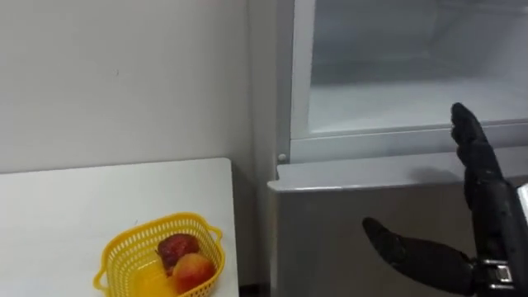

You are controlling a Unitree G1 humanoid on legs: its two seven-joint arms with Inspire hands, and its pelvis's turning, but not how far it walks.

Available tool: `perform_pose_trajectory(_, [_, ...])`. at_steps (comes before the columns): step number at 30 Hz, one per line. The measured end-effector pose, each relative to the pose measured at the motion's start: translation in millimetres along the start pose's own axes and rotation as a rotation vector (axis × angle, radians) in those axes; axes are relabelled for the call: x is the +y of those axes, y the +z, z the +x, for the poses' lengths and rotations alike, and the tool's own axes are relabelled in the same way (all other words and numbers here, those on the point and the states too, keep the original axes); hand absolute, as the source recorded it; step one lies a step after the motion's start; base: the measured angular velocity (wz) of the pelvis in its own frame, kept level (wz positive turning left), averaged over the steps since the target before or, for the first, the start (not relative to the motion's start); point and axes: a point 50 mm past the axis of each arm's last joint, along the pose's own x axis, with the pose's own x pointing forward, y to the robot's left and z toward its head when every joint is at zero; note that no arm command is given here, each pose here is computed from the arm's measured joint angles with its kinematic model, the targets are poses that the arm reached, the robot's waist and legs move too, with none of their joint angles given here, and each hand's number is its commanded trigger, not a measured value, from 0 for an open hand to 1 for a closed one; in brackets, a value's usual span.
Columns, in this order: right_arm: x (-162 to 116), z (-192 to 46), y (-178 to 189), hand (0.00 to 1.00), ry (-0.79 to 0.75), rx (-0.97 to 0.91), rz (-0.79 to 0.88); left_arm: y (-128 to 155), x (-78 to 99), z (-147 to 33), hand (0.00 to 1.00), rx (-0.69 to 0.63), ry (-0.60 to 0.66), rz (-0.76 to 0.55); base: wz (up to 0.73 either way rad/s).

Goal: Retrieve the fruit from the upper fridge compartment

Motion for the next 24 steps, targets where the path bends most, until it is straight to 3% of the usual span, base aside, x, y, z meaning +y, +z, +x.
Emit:
perform_pose_trajectory(5, [-10.4,-30.8,-25.3,0.0,-0.043,0.19,0.023,2.3,-0.4,0.3,0.0,-0.007,0.001,-0.001,-0.02])
perform_pose_trajectory(15, [-29.4,-66.6,-76.3,0.0,-0.176,0.53,0.137,6.4,0.5,0.4,0.0,-0.021,0.024,-0.029,-0.07])
perform_pose_trajectory(24, [-61.5,-90.3,-108.4,0.0,-0.595,0.791,0.549,5.2,2.4,-0.5,0.0,-0.022,0.038,-0.097,-0.02])
